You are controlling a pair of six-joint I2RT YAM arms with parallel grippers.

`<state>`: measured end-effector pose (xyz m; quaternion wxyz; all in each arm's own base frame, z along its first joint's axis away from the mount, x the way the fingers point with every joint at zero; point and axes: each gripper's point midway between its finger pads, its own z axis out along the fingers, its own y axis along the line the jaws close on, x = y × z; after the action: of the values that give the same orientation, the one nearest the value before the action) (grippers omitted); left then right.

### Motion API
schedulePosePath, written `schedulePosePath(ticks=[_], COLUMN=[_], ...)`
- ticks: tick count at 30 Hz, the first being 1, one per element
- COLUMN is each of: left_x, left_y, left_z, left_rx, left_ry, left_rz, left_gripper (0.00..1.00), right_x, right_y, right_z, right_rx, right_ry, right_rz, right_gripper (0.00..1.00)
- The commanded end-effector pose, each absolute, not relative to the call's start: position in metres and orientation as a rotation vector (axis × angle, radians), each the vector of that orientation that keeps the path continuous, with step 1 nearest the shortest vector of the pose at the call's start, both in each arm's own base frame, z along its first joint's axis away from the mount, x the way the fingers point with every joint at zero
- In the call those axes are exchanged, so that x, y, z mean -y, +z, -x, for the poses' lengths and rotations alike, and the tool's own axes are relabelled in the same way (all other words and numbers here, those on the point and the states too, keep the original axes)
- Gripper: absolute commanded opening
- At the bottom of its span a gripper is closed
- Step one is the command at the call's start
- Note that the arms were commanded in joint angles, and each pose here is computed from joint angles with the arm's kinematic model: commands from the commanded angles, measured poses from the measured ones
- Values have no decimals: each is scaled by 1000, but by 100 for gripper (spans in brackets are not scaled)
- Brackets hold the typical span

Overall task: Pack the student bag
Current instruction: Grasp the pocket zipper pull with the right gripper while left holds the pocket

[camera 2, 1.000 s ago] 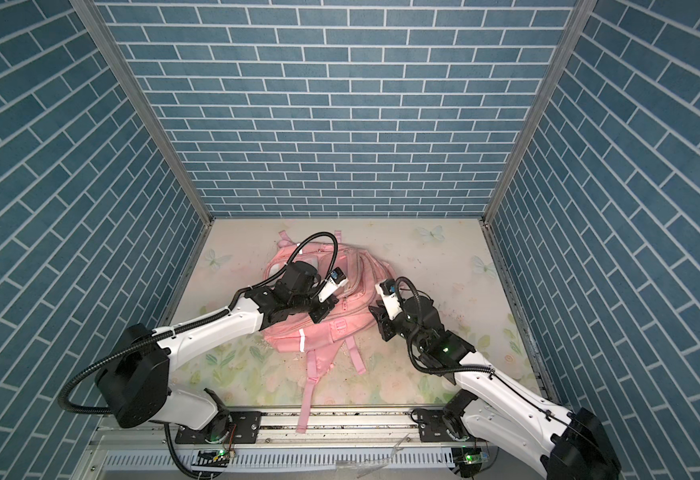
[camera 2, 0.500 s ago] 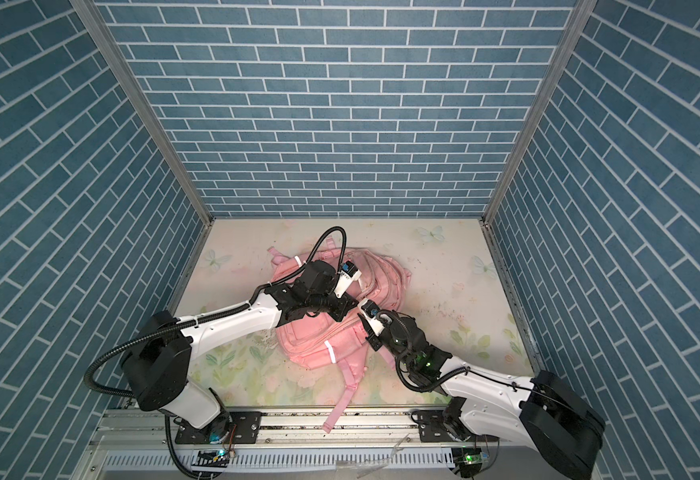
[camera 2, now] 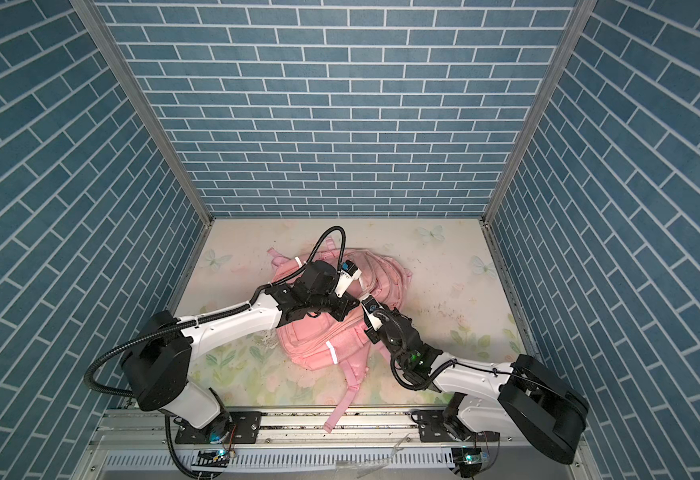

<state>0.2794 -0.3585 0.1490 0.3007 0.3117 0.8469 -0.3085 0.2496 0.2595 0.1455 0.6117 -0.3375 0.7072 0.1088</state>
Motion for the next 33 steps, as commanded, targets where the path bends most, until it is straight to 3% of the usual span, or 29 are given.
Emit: schedulePosePath(ticks=[1,8,20,27,33], left_x=[374,374,370,369,368], left_y=[175,175,168,166,166], left_z=[-281,-281,-278,-278,-276], left_rx=[-2152,-2154,-2175,-2180,-2182], left_ry=[-909,-914,-911,-907,-906], left_rz=[-811,-794,-783,-789,-790], left_gripper=[0,0,0,0,0], right_x=[-267,-241,-243,-232,-230], right_y=[155,148,156,152,157], right_z=[-252,-277,-261,-263,-267], right_rx=[-1582,-1682,-1657,-1700,-1680], right_ry=[221,15,167,176,134], right_rz=[777,584,582,549,566], right_gripper=[38,32,16,19,34])
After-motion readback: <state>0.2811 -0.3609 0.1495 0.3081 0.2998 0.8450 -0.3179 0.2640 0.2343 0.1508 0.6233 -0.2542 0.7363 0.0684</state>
